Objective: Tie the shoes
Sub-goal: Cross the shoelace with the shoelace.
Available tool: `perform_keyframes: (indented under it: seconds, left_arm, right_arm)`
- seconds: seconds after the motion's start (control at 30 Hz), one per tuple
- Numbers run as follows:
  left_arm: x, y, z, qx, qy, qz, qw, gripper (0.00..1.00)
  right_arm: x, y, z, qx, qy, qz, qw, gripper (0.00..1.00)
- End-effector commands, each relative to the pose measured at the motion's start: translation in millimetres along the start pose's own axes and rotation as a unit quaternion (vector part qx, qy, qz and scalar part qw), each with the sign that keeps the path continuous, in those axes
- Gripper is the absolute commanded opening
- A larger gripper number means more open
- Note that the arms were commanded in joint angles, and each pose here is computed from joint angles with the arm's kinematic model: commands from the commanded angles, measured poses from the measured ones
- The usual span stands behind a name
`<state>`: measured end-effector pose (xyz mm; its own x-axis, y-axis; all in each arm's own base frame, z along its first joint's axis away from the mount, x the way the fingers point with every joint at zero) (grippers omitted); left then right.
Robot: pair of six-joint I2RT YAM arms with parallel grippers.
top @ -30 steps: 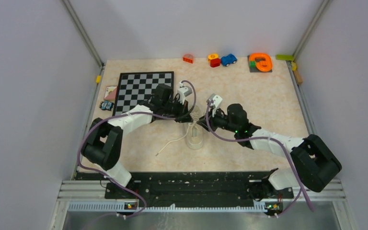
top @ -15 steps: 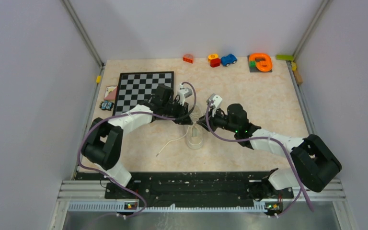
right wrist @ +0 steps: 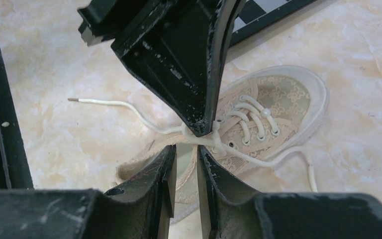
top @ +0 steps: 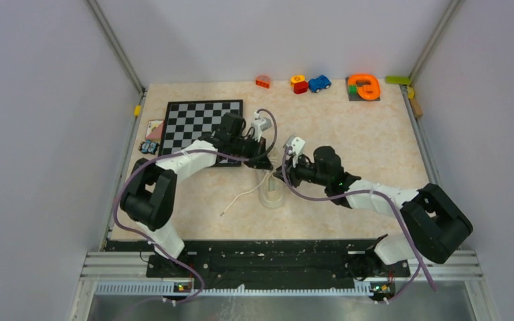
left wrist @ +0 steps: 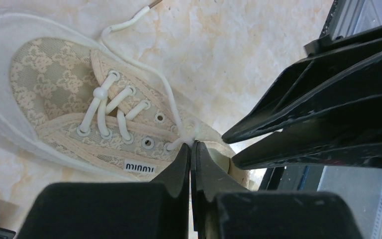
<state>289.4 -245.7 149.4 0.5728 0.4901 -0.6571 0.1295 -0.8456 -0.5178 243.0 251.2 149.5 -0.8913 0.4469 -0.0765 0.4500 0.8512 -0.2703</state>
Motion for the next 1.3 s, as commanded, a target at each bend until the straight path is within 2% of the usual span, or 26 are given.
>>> perform_keyframes:
  seconds: [0.0, 0.37, 1.03, 1.13, 1.27]
  left_arm:
    - [-9.1, -2.0, -18.1, -0.010, -0.003, 0.027, 1.000, 0.00]
    - [-6.8, -3.6, -17.2, 0.004, -0.039, 0.045, 0.998, 0.00]
    - [-5.9, -0.7, -12.1, 0.023, -0.055, 0.066, 0.996, 0.00]
    - [-6.0, -0.6, -12.1, 0.023, -0.055, 0.067, 0.996, 0.00]
    - [-5.7, -1.2, -13.1, 0.022, -0.055, 0.067, 0.996, 0.00]
  right_arm:
    - [1.1, 10.5, -10.4, -0.018, -0.045, -0.011, 0.999, 0.23]
    - [3.6, 31.5, -4.3, 0.004, -0.079, -0.001, 0.997, 0.28]
    - [-2.8, 41.8, -8.0, -0.015, -0.105, 0.035, 0.994, 0.32]
    - [-2.3, 45.6, -9.1, -0.018, -0.103, 0.031, 0.994, 0.27]
    - [0.6, 46.0, -10.9, -0.028, -0.093, 0.026, 0.995, 0.10]
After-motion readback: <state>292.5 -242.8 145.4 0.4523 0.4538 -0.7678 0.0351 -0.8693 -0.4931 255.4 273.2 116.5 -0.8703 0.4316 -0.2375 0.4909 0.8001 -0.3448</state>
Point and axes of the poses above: each gripper's point midway between its finger pads, its own y axis out along the fingers, its own x axis along the line the jaws close on, z = x × y, the point moved 6 cm from there along -y, back along the fingers, and after that the axes turned 10 degrees about -y, right-handed, at the moved point
